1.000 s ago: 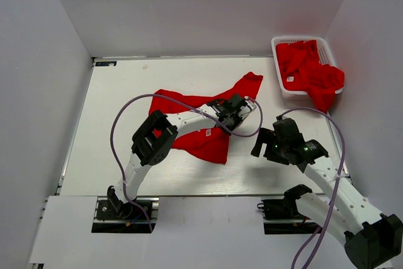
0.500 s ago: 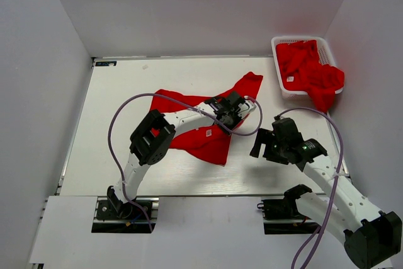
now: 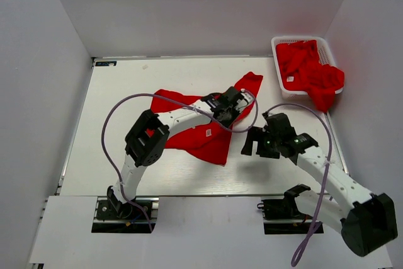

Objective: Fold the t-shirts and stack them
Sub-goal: Flatten out the tshirt

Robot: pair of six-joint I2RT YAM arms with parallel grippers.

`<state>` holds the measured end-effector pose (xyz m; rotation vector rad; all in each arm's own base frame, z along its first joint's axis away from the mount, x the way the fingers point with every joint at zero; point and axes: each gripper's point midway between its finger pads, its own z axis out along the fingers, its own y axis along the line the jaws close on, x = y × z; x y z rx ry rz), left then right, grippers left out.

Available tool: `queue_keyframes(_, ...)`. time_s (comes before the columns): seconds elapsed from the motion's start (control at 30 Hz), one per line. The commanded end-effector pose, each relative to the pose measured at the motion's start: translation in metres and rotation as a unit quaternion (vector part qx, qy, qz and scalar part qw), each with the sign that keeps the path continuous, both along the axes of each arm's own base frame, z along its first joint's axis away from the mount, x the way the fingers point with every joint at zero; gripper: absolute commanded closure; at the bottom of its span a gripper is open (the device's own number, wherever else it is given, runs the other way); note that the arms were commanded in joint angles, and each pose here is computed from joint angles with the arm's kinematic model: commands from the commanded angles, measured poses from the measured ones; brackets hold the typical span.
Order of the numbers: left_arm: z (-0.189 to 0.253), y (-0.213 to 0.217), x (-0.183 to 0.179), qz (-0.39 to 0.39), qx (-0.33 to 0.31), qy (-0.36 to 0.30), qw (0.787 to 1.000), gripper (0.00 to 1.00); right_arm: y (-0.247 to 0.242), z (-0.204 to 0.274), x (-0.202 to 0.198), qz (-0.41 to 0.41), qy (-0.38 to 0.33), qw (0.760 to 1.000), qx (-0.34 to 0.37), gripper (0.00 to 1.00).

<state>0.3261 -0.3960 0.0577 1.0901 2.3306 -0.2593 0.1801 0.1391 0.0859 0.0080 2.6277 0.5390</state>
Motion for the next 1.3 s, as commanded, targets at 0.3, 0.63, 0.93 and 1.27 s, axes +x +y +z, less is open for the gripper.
queue_keyframes(0.3, 0.115, 0.07, 0.075, 0.174, -0.011, -0.136, 0.975, 1.0, 0.096, 0.003, 0.029, 0.137, -0.012, 0.988, 0.064, 0.1)
queue_keyframes(0.63, 0.13, 0.11, 0.09, 0.201, -0.042, -0.127, 0.97, 1.0, 0.112, -0.041, 0.012, 0.111, 0.062, 0.991, -0.031, 0.12)
queue_keyframes(0.93, 0.135, 0.123, 0.092, 0.203, -0.062, -0.129, 0.969, 1.0, 0.108, -0.065, 0.023, 0.053, 0.074, 0.991, -0.102, 0.28)
queue_keyframes(1.27, 0.181, 0.147, 0.113, 0.231, -0.069, -0.173, 0.955, 1.0, 0.069, -0.03, 0.065, -0.059, -0.04, 0.985, -0.159, 1.0)
